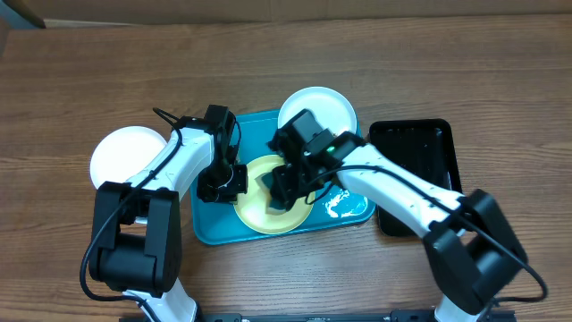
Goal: Clean dirty plates on tray and stack at the side
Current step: 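Scrub the yellow plate with the sponge in the right gripper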
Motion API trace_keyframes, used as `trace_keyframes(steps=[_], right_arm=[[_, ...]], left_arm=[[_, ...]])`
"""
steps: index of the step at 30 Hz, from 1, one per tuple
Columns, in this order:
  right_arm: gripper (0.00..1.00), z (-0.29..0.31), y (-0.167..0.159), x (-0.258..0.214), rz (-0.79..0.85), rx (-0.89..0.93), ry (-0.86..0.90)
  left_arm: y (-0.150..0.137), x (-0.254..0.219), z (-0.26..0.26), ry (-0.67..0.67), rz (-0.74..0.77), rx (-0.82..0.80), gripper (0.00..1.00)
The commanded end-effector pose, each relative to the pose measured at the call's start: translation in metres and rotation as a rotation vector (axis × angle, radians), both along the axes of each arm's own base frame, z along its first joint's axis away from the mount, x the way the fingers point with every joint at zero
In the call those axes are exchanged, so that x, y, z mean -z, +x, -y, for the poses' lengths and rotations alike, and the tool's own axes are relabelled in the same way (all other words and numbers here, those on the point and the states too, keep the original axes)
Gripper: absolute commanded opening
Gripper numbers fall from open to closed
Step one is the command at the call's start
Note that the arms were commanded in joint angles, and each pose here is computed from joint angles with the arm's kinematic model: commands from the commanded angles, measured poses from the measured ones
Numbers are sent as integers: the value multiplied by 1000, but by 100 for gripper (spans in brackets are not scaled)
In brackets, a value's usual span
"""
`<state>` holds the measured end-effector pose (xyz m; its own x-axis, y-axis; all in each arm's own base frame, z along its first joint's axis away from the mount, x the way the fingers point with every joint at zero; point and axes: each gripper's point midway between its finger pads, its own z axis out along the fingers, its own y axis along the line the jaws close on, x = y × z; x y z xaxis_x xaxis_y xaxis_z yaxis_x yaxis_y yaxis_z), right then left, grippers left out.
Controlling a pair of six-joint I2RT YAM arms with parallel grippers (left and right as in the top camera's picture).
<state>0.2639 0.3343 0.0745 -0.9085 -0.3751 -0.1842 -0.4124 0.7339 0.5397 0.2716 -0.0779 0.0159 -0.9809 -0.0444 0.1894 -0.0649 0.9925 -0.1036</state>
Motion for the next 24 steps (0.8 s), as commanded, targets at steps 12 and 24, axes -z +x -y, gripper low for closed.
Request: trace_keyframes(steps=[12, 24], right_arm=[[4, -19, 0, 60, -29, 18, -79], [4, 73, 35, 86, 37, 379, -492]], left_arm=[[-3, -6, 6, -19, 14, 11, 4], [-2, 4, 3, -6, 37, 14, 4]])
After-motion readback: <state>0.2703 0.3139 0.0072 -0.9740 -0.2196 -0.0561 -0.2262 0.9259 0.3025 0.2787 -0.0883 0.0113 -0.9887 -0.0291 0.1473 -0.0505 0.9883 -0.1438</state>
